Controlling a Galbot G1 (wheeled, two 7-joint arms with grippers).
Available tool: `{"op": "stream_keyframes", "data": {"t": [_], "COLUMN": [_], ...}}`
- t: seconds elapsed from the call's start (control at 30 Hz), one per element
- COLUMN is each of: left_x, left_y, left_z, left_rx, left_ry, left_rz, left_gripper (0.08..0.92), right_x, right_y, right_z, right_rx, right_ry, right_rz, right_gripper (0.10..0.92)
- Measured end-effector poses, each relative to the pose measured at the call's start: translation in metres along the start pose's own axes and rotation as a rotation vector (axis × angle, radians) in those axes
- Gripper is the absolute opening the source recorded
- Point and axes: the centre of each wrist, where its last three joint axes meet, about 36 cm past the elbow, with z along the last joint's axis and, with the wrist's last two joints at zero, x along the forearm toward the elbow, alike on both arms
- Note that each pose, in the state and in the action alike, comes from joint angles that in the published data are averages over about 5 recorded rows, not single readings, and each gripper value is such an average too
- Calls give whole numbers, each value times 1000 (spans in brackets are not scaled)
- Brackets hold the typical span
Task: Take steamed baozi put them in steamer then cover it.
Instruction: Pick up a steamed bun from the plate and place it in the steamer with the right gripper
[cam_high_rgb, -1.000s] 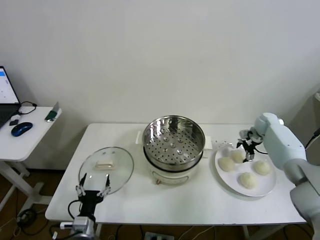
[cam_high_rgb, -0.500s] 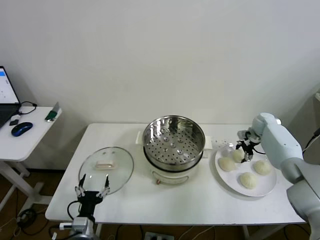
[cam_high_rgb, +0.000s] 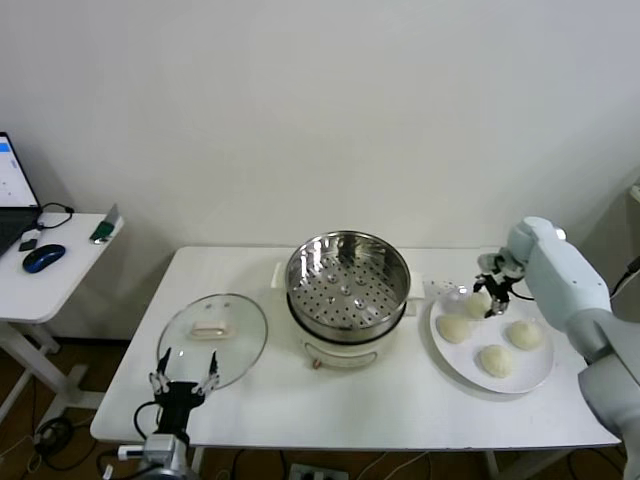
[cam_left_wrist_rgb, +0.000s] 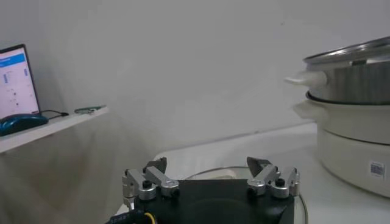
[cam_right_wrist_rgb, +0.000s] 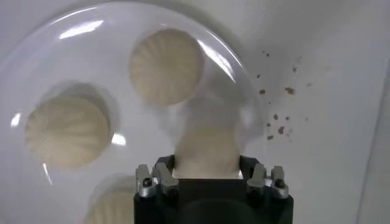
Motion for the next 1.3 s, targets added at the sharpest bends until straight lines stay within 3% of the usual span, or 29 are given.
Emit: {"op": "stream_keyframes", "data": {"t": [0.27, 0.47, 0.63, 0.93, 1.3], "left_x": [6, 11, 11, 13, 15], "left_y": [1, 1, 1, 4, 4], "left_z": [0, 0, 0, -3, -3], "left_rx": [3, 7, 10, 8, 9], "left_ry": [-1, 3, 2, 0, 4], "left_rz": [-3, -1, 0, 0, 0], "left_gripper": [823, 823, 823, 823, 823], "right_x": [92, 160, 191, 183, 126], "right_y": [-52, -89, -106, -107, -95], "right_z": [-44, -113, -186, -305, -380], "right_rx": [230, 480, 701, 1056, 1276], "right_ry": [30, 78, 114, 171, 193], "right_rz": [74, 128, 150, 152, 118], "right_gripper": [695, 700, 704, 704, 706]}}
